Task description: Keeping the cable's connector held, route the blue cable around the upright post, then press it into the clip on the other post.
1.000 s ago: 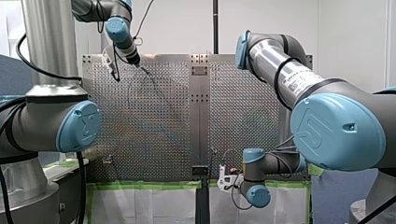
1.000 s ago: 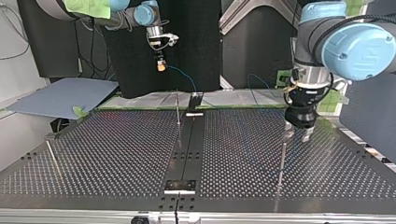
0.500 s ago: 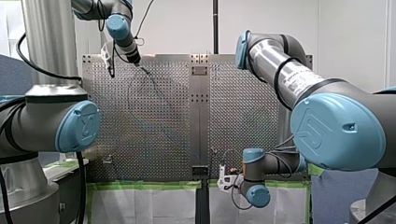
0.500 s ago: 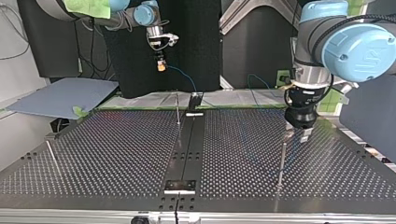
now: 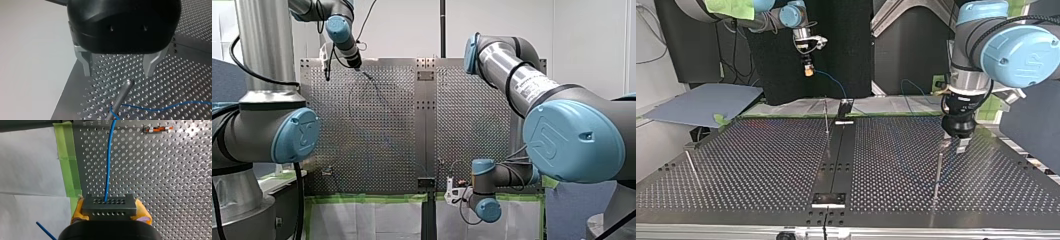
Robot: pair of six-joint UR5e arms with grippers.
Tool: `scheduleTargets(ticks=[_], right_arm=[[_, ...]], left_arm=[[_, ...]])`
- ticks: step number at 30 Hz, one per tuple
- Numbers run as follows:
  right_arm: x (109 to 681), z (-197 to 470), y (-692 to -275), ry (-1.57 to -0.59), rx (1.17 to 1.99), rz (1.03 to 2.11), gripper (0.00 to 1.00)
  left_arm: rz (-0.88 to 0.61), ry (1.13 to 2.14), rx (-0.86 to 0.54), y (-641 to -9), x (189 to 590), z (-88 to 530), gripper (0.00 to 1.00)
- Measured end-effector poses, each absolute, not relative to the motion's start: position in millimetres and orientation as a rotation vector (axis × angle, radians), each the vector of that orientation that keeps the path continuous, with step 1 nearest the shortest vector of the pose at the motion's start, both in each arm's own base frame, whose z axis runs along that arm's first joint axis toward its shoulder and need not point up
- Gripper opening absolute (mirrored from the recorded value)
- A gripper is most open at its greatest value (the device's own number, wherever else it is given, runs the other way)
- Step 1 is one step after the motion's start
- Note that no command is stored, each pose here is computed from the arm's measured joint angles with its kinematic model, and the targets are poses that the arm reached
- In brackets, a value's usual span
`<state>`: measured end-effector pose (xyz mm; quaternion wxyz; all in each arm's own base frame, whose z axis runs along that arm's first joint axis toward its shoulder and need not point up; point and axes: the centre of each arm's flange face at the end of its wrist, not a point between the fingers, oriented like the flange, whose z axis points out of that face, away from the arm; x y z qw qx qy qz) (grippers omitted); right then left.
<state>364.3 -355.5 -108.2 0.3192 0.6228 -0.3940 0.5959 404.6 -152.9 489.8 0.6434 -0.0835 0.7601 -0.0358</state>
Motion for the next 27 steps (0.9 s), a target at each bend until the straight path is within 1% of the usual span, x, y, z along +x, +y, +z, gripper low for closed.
scheduleTargets(ticks=[8,16,27], right_arm=[[364.8,-107.9,-355.9,-1.035,1.635,1.570,0.00],[365.1,-107.7,-356.2,-1.034,1.634,1.572,0.00],[365.0,-107.8,-356.1,-1.033,1.635,1.569,0.00]], left_arm=[[-0.034,1.734,-0.151,-153.0,404.0,490.0,0.99],[0.000,1.736,-0.169,-152.0,402.1,489.6,0.99],[0.002,1.734,-0.165,-155.1,400.7,489.8,0.99]])
